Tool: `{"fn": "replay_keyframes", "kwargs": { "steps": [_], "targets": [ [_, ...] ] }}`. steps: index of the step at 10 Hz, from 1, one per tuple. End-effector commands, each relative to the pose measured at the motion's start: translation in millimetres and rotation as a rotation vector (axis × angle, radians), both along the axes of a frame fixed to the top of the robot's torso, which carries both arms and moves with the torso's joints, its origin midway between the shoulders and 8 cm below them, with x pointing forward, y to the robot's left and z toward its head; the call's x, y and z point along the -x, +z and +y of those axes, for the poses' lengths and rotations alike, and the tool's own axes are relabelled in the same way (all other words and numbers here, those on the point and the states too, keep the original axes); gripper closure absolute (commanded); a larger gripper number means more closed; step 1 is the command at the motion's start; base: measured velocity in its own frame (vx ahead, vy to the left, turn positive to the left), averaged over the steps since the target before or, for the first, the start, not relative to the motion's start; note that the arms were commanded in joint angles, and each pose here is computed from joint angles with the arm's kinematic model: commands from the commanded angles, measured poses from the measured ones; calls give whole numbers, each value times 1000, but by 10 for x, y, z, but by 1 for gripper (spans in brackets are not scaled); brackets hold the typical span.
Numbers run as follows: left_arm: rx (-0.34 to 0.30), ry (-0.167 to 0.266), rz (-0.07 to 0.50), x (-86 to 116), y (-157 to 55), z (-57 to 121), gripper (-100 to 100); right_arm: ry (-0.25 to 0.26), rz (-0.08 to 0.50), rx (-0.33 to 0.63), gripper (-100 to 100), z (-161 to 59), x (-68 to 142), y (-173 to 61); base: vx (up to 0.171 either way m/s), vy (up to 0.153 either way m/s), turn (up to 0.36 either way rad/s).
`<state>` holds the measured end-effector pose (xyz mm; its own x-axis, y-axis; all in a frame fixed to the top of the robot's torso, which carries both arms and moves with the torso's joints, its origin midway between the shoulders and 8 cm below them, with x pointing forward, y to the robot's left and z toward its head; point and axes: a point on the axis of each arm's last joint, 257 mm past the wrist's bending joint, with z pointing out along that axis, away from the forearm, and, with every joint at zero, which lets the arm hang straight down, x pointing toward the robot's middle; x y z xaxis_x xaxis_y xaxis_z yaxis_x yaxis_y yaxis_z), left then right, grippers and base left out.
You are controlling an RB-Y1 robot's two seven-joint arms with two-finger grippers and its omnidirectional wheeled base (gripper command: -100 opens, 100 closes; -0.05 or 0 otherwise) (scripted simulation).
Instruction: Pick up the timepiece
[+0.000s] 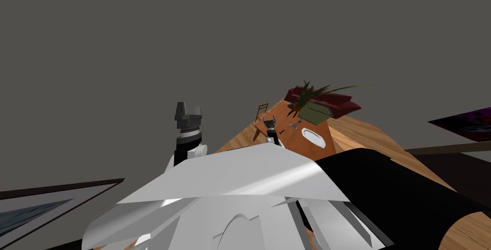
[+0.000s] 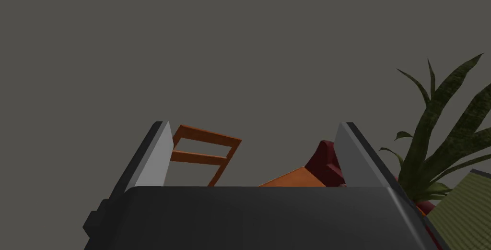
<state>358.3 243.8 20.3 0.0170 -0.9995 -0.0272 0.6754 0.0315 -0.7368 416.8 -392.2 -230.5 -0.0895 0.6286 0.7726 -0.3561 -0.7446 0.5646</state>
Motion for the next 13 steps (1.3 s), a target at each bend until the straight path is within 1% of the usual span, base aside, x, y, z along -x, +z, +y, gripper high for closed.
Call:
{"fn": "replay_keyframes", "kwargs": {
  "steps": [1, 2, 3, 4, 5, 6, 7, 8, 9, 10, 11, 12, 13],
  "targets": [
    [0, 0, 0, 0, 0, 0, 0, -5, 22, -69, -100, -99, -51, -152, 31, -10, 8],
    [0, 0, 0, 0, 0, 0, 0, -3, 37, -98, -100, -119, -32, -254, 27, -7, 8],
    [0, 0, 0, 0, 0, 0, 0, -14, 61, -148, -100, -207, -49, -402, 33, -7, 6],
    [0, 0, 0, 0, 0, 0, 0, -13, 67, -171, -100, -218, -36, -459, 27, -6, 3],
    [0, 0, 0, 0, 0, 0, 0, -27, 93, -220, -100, -307, -44, -612, 35, -7, 6],
    [0, 0, 0, 0, 0, 0, 0, -25, 97, -243, -100, -316, -30, -663, 32, -5, 4],
    [0, 0, 0, 0, 0, 0, 0, -40, 116, -292, -100, -400, -39, -789, 39, -8, 1],
    [0, 0, 0, 0, 0, 0, 0, -42, 125, -314, -100, -412, -14, -864, 39, -12, 2],
    [0, 0, 0, 0, 0, 0, 0, -55, 137, -362, -100, -490, -28, -956, 46, -12, 0],
    [0, 0, 0, 0, 0, 0, 0, -61, 152, -384, -100, -506, 12, -1060, 43, -8, 3],
    [0, 0, 0, 0, 0, 0, 0, -80, 172, -437, -100, -587, 24, -1203, 51, -6, -2],
    [0, 0, 0, 0, 0, 0, 0, -82, 178, -452, -100, -594, 45, -1251, 47, -7, 0],
    [0, 0, 0, 0, 0, 0, 0, -106, 203, -511, -100, -676, 84, -1431, 56, -11, -2]
  ]
}}
